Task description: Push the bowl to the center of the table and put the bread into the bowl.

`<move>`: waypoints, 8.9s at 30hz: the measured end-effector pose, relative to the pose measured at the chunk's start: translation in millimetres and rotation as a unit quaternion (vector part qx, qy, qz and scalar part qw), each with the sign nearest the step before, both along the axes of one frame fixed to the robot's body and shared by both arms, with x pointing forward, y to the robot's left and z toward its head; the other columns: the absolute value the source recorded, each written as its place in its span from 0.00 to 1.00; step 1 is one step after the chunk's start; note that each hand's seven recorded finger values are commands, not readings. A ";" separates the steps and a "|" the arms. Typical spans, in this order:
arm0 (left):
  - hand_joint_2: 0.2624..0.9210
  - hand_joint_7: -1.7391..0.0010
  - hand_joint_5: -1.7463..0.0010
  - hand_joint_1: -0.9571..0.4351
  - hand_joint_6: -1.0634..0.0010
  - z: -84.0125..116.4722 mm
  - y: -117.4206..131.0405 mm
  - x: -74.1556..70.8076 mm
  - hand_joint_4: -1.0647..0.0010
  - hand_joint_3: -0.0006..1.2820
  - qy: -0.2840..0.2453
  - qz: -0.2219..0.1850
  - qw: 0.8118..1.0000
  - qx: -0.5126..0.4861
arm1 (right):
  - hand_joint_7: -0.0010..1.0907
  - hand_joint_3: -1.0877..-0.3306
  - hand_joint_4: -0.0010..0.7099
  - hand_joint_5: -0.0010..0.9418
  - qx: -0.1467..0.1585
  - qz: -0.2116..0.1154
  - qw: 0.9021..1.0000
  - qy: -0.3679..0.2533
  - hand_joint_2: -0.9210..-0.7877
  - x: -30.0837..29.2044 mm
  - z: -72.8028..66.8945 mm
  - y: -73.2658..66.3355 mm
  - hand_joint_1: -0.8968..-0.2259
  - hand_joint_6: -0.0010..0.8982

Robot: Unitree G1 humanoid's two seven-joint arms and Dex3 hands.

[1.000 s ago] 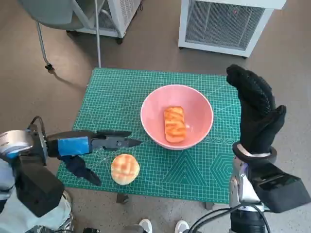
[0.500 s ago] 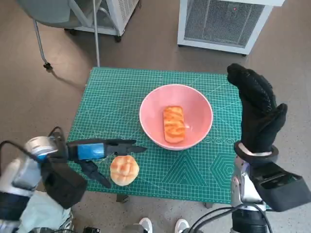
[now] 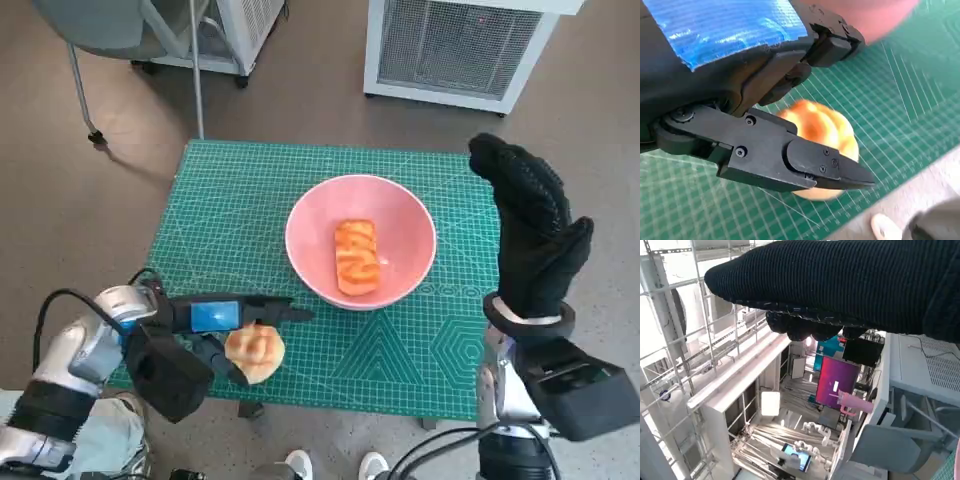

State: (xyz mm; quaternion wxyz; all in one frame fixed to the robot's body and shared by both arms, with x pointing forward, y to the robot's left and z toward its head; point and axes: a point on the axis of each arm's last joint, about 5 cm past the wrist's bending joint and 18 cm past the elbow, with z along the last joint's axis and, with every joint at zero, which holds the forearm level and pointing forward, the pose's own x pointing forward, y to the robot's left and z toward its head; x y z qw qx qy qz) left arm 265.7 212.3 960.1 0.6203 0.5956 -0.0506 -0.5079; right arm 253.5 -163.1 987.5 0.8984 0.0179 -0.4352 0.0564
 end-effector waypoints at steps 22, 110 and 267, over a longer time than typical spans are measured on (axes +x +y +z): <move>1.00 0.29 0.30 0.69 0.44 38.1 10.1 -2.2 0.41 0.09 -0.031 -0.043 0.995 -0.085 | 0.62 0.38 0.45 0.02 -0.002 -0.001 1.000 0.003 0.00 -0.4 0.4 -0.3 0.54 0.00; 0.81 1.00 1.00 0.43 0.90 9.8 32.0 -69.2 1.00 0.01 -0.069 0.007 0.998 0.013 | 0.60 0.38 0.44 0.01 -0.001 0.000 1.000 0.008 0.00 -5.0 1.3 -1.1 0.52 0.00; 1.00 0.98 1.00 0.29 0.71 39.8 -56.0 48.9 0.82 0.17 -0.062 0.088 0.682 -0.723 | 0.64 0.41 0.44 0.01 -0.025 -0.013 0.999 -0.036 0.00 26.0 26.8 -0.6 0.55 0.00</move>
